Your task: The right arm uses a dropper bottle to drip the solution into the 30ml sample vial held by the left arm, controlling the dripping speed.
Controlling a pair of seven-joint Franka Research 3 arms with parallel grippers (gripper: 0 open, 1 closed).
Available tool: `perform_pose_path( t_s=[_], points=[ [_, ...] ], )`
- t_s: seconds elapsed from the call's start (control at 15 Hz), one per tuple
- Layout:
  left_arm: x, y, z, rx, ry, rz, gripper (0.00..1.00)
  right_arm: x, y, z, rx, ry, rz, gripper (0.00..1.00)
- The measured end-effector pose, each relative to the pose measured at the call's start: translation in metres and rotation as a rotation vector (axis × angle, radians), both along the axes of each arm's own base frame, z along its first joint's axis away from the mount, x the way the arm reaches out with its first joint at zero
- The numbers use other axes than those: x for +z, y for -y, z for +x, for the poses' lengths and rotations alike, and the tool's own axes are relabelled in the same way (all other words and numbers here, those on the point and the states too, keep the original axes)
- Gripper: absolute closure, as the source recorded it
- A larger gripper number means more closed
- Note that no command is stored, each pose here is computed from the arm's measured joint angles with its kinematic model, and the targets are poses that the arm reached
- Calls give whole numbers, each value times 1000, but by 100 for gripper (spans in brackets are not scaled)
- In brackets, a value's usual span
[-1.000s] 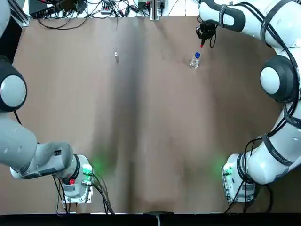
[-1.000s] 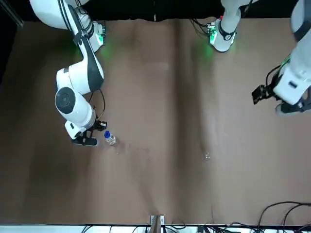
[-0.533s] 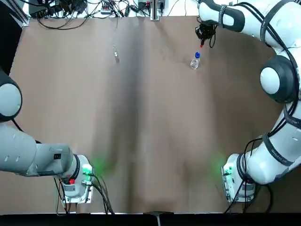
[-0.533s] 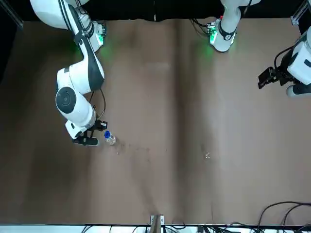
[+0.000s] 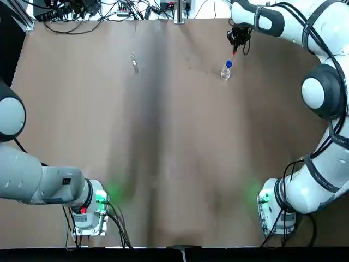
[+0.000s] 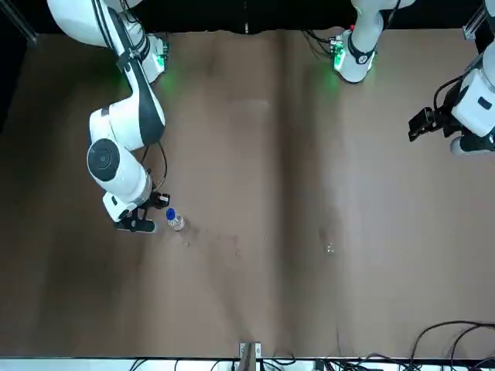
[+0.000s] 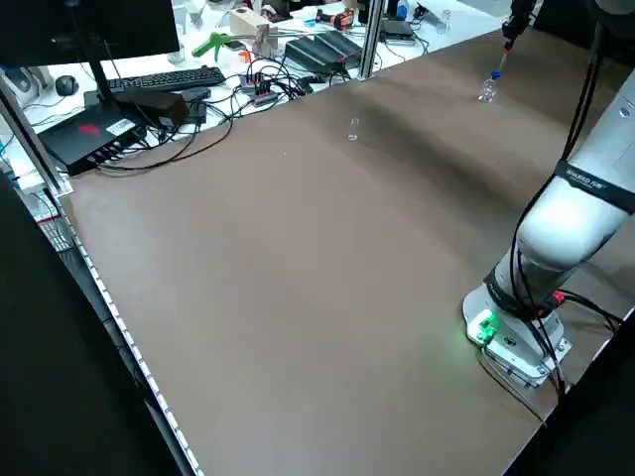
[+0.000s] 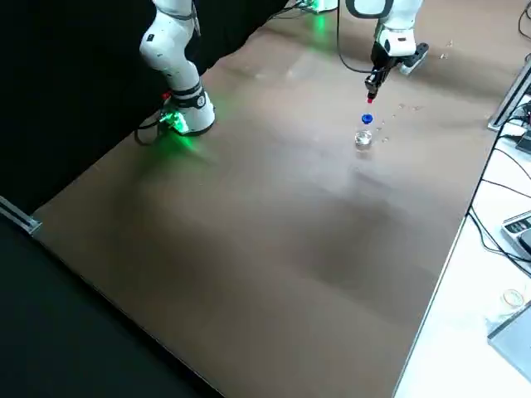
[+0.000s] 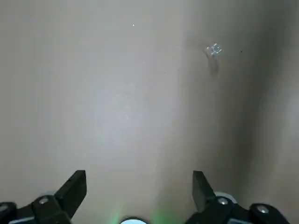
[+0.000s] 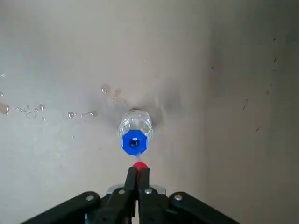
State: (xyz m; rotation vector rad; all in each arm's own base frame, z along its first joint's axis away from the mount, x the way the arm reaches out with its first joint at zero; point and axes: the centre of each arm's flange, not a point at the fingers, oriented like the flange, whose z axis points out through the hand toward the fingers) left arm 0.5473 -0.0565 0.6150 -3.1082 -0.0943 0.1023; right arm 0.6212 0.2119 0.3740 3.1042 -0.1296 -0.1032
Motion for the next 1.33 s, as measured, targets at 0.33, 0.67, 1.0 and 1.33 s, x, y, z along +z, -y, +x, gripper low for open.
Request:
perform_pose_path(
  t_s=[0.33, 0.67, 1.0, 1.33],
  points=[
    [-1, 1, 0, -2, -1, 0, 0, 5, -3, 0, 4, 9, 4, 96],
    [-7, 1, 5, -2, 0, -1, 0, 5, -2, 0, 3, 6, 3, 96],
    [-11, -1, 11, 2, 11, -3, 0, 5, -3, 0, 3, 9, 4, 96],
    [-13, 0, 12, -1, 10, -3, 0, 6, -3, 1, 3, 17, 6, 96]
  ],
)
